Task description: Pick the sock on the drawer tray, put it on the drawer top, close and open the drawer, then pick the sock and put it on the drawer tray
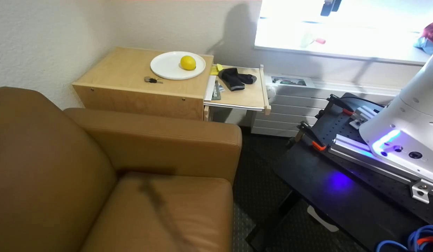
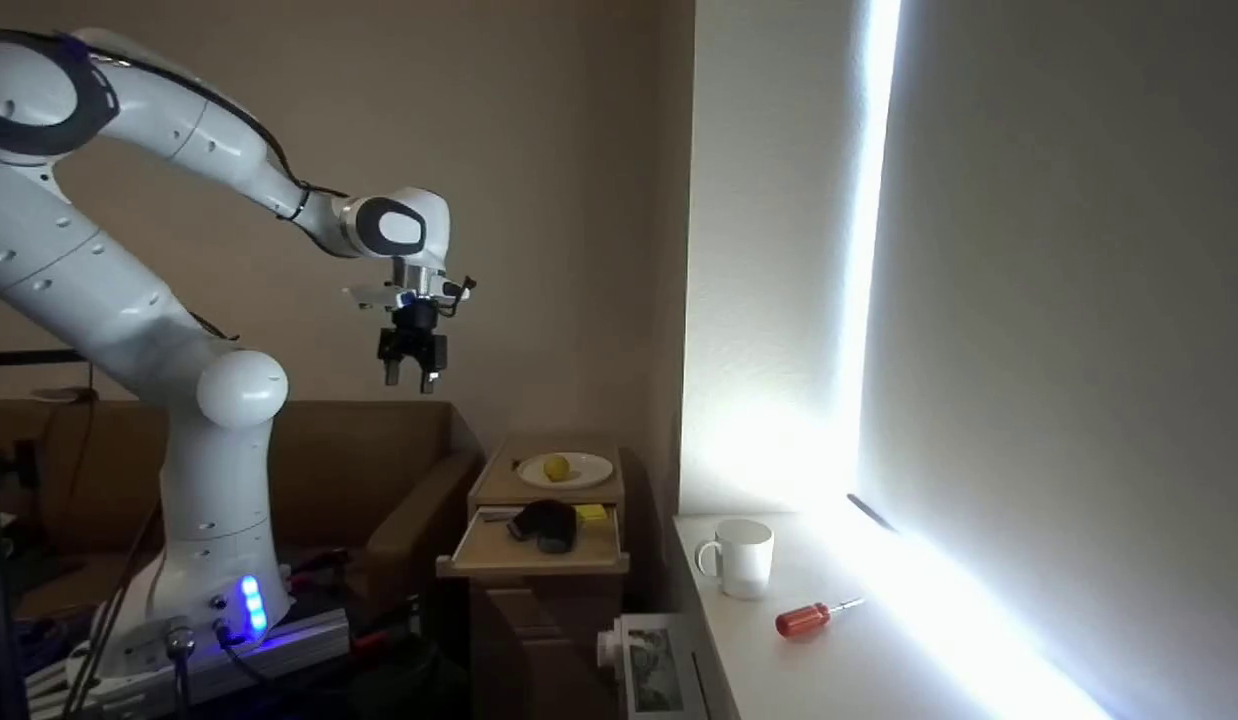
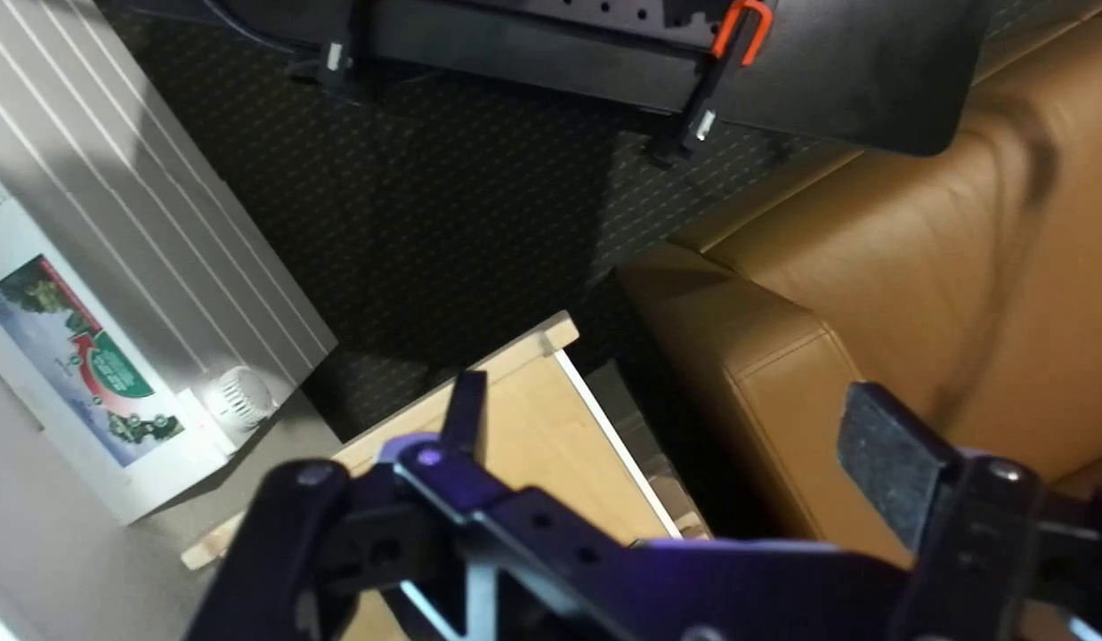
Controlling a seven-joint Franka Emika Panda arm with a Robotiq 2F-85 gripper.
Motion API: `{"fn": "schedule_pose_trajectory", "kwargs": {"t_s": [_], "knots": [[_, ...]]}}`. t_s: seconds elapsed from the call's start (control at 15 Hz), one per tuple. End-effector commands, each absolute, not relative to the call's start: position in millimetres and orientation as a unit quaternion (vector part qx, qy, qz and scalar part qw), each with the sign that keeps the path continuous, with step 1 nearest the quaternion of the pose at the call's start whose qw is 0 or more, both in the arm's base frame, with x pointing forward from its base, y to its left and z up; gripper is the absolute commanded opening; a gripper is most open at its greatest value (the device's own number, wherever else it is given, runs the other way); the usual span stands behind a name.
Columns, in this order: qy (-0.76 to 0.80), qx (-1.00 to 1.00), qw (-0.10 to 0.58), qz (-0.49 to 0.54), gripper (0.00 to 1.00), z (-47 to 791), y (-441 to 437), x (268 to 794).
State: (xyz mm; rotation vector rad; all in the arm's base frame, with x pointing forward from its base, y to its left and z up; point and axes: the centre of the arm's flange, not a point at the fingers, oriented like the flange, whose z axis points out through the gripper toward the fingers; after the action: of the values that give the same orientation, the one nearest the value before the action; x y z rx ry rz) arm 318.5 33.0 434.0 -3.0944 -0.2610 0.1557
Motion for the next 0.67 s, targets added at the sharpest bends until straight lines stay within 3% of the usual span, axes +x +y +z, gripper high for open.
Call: {"fn": "schedule_pose_trajectory", "kwargs": {"t_s": [0.0, 0.6], "knots": [[-0.052, -0.996, 0.033, 0.062, 1.00, 383.2, 77.2, 384.6], [0.051, -0.996, -0.079, -0.003, 1.00, 289.7, 99.9, 488.7]]}}
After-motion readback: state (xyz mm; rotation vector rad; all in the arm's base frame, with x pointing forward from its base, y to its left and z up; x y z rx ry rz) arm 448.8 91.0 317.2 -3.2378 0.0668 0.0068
